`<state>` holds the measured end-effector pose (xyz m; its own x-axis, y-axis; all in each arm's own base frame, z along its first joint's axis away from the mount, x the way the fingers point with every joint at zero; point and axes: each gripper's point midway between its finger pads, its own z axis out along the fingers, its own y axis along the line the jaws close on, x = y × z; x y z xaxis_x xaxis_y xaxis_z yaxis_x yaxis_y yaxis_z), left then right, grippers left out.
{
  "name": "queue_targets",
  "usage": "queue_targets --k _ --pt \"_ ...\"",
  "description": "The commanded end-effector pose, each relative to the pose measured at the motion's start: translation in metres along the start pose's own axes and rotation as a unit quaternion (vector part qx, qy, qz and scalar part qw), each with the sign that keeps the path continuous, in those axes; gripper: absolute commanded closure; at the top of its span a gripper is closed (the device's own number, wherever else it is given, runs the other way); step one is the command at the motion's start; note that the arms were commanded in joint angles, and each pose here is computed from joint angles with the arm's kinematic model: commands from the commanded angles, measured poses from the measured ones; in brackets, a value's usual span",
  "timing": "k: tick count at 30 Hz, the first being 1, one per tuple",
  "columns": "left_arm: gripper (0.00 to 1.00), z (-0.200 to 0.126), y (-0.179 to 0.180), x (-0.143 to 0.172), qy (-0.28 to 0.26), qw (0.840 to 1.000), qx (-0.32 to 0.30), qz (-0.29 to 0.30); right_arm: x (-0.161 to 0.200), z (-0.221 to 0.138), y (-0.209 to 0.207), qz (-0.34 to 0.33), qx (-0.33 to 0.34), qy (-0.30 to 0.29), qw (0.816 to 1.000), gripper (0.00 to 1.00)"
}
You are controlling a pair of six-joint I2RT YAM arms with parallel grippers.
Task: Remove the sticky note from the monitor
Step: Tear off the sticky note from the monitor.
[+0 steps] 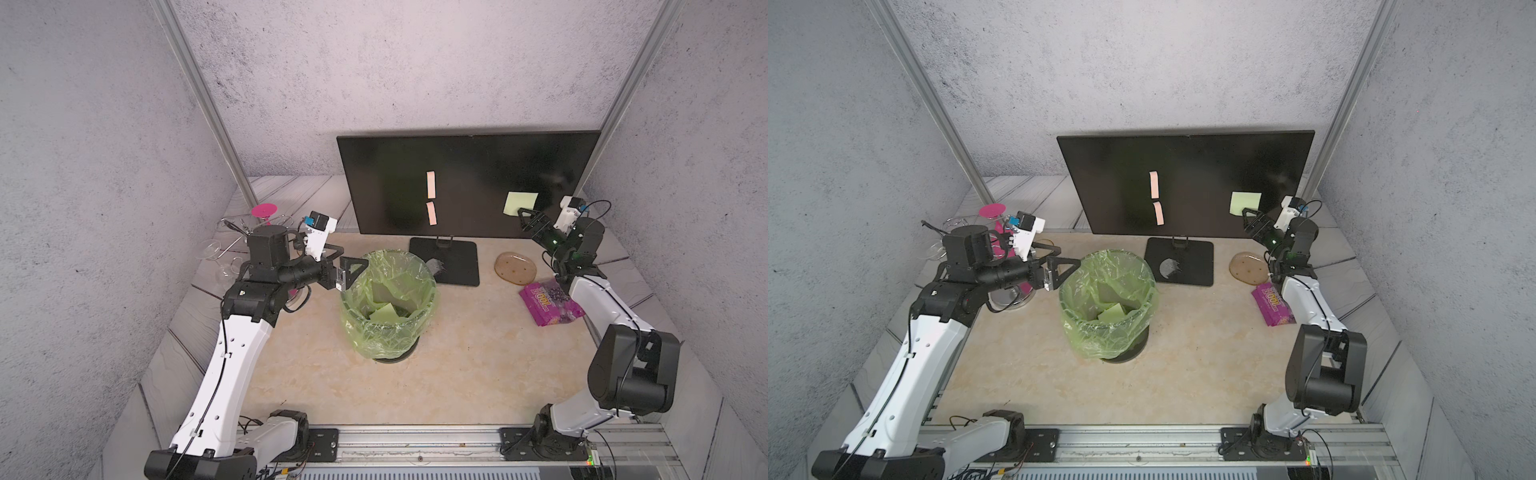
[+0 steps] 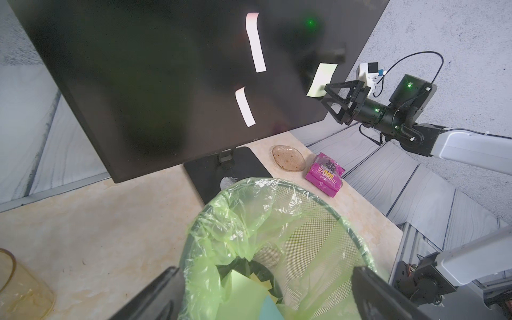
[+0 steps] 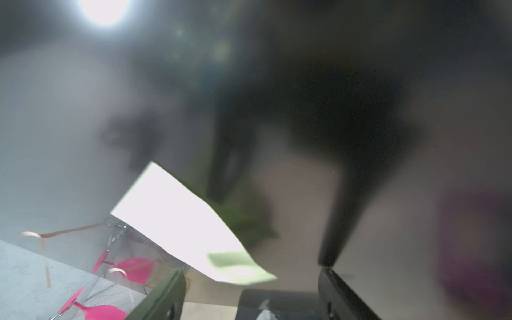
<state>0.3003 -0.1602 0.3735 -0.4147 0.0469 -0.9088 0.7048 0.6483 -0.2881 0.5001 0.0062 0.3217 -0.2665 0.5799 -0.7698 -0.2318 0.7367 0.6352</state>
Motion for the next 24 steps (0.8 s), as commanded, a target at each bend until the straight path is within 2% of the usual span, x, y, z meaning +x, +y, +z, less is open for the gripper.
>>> queue_targets --k 1,8,12,16,24 --pt "0.00 -0.003 -0.003 -0.006 -0.012 1.000 0.007 0.008 -0.018 0.006 0.019 -0.017 -0.045 -0.017 0.999 0.23" --pt "0.00 -0.003 -0.002 -0.006 -0.013 1.000 0.004 0.008 -0.022 0.010 0.032 -0.021 -0.081 -0.016 0.996 0.29" --pt "0.00 -0.002 -0.001 -0.006 -0.011 1.000 0.003 0.006 -0.021 0.006 0.039 -0.021 -0.098 -0.014 0.995 0.36" --pt "0.00 -0.002 0.000 -0.006 -0.011 1.000 0.002 0.007 -0.019 0.002 0.045 -0.023 -0.111 -0.010 0.994 0.45" --pt "0.00 -0.002 0.000 -0.007 -0.011 1.000 0.001 0.006 -0.016 -0.007 0.053 -0.021 -0.119 -0.006 0.993 0.72"
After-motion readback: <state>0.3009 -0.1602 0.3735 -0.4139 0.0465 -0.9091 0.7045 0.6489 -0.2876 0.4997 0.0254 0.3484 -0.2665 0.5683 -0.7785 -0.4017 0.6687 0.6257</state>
